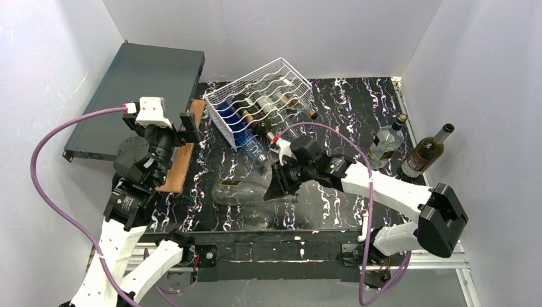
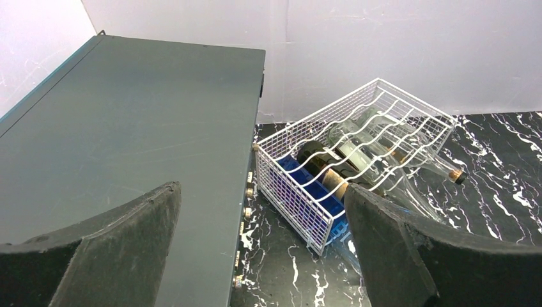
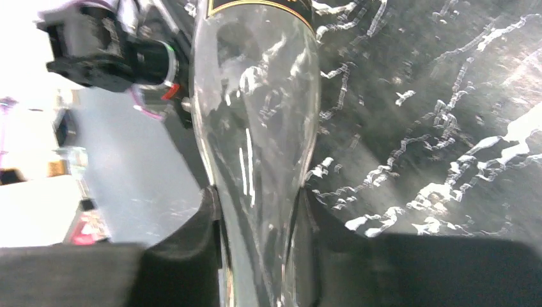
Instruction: Put the wine bottle on the wine rack
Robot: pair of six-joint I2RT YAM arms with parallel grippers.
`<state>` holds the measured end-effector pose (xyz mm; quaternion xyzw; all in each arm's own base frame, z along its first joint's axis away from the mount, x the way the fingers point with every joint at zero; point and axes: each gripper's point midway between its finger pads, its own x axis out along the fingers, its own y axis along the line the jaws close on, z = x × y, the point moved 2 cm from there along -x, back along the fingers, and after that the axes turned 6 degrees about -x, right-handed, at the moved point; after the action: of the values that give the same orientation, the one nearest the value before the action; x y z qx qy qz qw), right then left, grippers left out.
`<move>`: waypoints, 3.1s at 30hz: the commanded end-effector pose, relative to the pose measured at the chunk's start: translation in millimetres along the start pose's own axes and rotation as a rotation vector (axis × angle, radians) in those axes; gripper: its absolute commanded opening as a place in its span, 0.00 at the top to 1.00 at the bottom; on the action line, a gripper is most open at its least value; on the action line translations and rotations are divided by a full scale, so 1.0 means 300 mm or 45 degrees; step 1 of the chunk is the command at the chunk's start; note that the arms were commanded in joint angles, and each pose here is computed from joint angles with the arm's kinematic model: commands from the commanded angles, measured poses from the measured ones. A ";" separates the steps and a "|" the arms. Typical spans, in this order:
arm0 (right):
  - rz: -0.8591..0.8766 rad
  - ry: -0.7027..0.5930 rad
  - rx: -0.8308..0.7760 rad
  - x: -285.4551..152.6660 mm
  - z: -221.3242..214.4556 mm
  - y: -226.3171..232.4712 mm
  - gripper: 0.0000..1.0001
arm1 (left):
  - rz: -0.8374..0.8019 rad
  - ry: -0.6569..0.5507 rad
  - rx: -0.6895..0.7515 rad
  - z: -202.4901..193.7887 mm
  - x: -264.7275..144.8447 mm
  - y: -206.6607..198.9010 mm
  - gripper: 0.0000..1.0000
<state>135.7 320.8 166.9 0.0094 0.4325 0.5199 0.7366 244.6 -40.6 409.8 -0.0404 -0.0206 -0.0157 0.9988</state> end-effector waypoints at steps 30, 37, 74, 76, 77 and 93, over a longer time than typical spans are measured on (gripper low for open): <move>0.476 -0.596 0.601 -0.093 0.385 0.040 0.99 | 0.030 -0.020 -0.008 0.007 0.009 0.009 0.01; 0.548 -0.643 0.579 -0.151 0.454 0.046 0.99 | 0.031 -0.020 -0.005 0.007 0.010 0.009 0.01; -0.451 0.011 -0.484 0.298 -0.128 -0.323 0.78 | 0.018 0.014 0.002 -0.015 0.032 -0.005 0.01; -0.442 0.004 -0.477 0.295 -0.136 -0.320 0.62 | 0.016 0.017 0.002 -0.017 0.033 -0.006 0.01; -0.447 0.001 -0.477 0.295 -0.137 -0.321 0.59 | 0.015 0.017 0.000 -0.018 0.033 -0.007 0.01; -0.560 0.084 -0.605 0.355 -0.162 -0.356 0.22 | 0.018 0.021 0.004 -0.020 0.037 -0.007 0.01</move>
<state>192.5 345.4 39.4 -0.2243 0.2974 0.4607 0.8056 255.8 -44.2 400.1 -0.0327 -0.0018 -0.0113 0.9994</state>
